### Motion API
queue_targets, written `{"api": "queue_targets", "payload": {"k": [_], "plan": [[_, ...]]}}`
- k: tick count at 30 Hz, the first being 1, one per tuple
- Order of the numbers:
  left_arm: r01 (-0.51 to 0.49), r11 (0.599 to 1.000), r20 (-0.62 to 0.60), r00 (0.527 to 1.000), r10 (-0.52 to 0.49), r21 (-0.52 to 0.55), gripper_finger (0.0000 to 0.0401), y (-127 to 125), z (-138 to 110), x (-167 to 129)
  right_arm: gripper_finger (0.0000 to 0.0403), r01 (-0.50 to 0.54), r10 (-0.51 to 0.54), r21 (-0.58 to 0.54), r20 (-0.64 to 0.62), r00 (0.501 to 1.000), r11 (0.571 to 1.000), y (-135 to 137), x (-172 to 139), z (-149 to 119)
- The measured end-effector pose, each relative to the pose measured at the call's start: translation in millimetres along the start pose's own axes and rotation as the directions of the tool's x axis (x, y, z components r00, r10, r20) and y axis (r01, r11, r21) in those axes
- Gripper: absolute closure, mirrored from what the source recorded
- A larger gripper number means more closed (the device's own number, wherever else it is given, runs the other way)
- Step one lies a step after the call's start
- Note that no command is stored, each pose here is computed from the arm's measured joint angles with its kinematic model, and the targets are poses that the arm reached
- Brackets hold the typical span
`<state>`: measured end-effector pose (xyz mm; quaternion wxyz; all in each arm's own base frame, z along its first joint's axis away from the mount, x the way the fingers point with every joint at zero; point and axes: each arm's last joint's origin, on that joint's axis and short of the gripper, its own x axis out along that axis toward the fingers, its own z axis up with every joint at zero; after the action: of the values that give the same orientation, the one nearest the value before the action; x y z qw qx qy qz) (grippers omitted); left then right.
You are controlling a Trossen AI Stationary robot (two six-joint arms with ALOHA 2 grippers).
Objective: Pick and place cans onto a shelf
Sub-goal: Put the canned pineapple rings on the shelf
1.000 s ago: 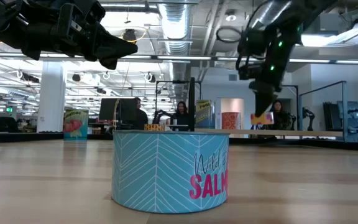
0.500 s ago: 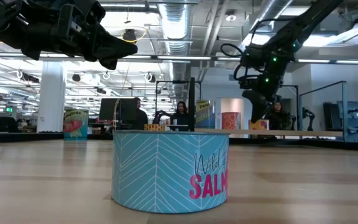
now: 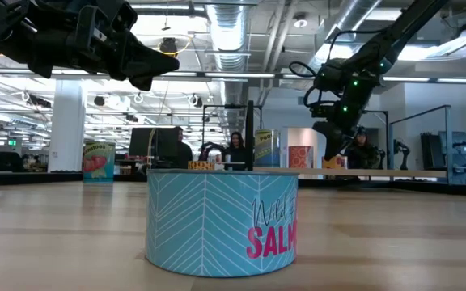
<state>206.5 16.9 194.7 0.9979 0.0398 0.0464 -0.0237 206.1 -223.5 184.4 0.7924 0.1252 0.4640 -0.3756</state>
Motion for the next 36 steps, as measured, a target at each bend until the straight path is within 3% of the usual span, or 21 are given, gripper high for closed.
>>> {"api": "queue_targets", "payload": {"k": [22, 36], "plan": [[0.001, 1.0, 0.0, 1.0, -0.001, -0.006, 0.0399, 0.0, 0.0, 0.0, 0.0392, 0.046, -0.046, 0.003, 0.02, 0.999, 0.999, -2.3, -0.4, 1.5], [0.002, 1.0, 0.0, 1.0, -0.002, -0.006, 0.0399, -0.1, 0.0, 0.0, 0.035, 0.05, -0.05, 0.028, 0.019, 0.999, 0.998, -5.5, 0.1, 1.0]]}}
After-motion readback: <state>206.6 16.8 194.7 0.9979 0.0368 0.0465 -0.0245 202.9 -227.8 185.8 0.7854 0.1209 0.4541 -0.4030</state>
